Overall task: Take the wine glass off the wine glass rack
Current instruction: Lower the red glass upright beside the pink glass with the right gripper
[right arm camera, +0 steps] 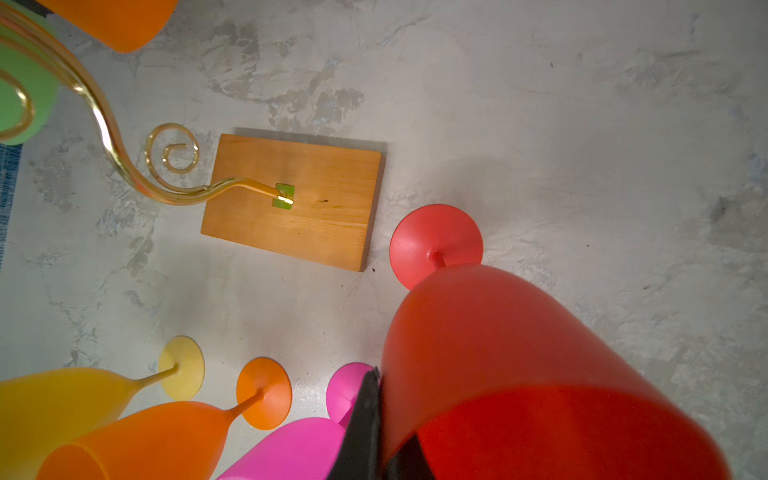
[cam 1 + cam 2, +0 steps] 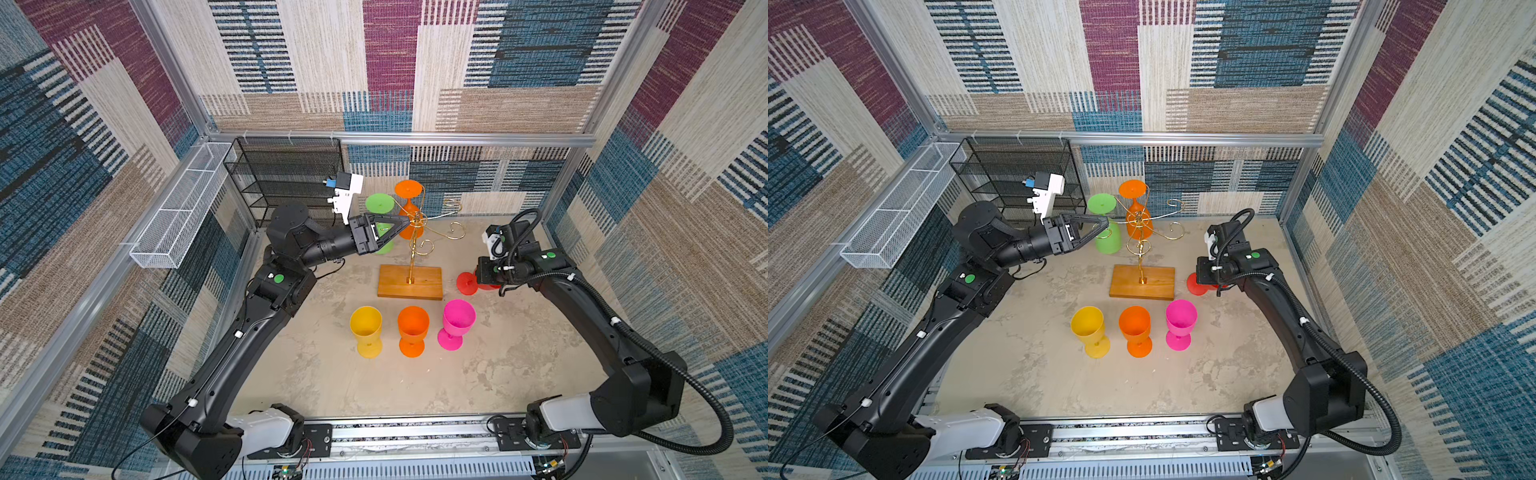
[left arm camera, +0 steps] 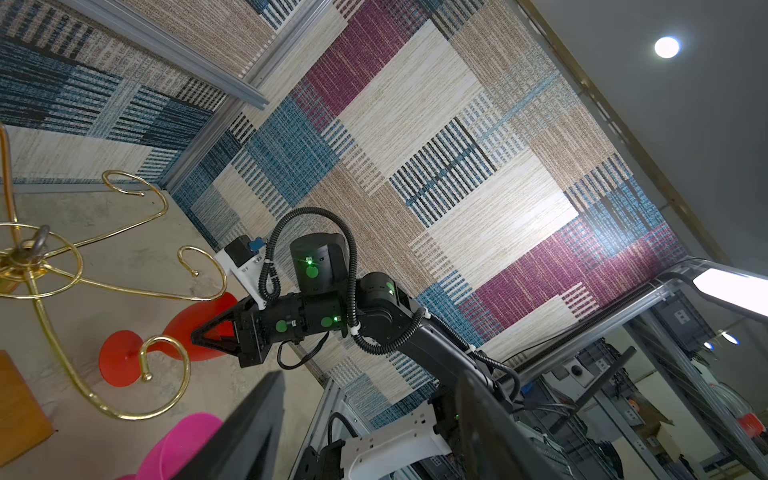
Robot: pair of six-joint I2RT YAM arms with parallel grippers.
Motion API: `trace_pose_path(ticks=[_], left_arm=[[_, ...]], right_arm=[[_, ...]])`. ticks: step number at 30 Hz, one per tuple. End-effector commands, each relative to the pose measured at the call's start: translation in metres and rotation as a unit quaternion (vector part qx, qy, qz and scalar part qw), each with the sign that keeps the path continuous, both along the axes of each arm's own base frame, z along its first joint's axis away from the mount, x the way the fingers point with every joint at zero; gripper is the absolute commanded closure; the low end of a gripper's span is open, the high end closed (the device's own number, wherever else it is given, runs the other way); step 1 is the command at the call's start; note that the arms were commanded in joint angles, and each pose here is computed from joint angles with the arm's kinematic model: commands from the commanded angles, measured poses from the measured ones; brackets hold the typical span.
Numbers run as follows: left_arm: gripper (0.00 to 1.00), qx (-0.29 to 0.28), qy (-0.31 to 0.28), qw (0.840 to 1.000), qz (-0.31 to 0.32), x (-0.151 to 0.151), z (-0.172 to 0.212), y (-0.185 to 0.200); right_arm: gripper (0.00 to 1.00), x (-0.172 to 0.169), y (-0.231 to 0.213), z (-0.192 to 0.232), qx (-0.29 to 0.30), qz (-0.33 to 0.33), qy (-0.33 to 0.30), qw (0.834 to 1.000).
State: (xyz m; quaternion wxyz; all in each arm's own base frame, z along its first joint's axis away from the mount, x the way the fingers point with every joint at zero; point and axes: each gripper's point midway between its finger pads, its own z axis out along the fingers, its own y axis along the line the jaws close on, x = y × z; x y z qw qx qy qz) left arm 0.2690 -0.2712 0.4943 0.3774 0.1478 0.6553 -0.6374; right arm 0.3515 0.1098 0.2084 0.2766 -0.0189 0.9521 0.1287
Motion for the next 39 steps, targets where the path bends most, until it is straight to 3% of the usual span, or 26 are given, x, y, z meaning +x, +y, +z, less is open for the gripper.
trace_pose_path(ticks=[1,24,32,39], left_arm=[[0.32,0.003,-0.019,1.0,-0.001,-0.002,0.002,0.002],[0.32,0.001,-0.003,1.0,-0.005,0.004,-0.007,0.007],[0.31,-0.002,0.005,1.0,-0.009,0.005,-0.011,0.006],[0.32,-0.003,0.005,1.0,-0.009,0.004,-0.011,0.008]], right_arm=[[1.0,0.0,-0.003,-0.005,-0.018,-0.001,0.008,1.0],[1.0,-0.007,0.011,-0.04,-0.052,0.024,0.073,0.996],[0.85,-0.006,0.016,-0.037,-0.05,0.029,0.07,0.996],[0.8,-0.006,0.019,-0.034,-0.049,0.033,0.069,0.996]])
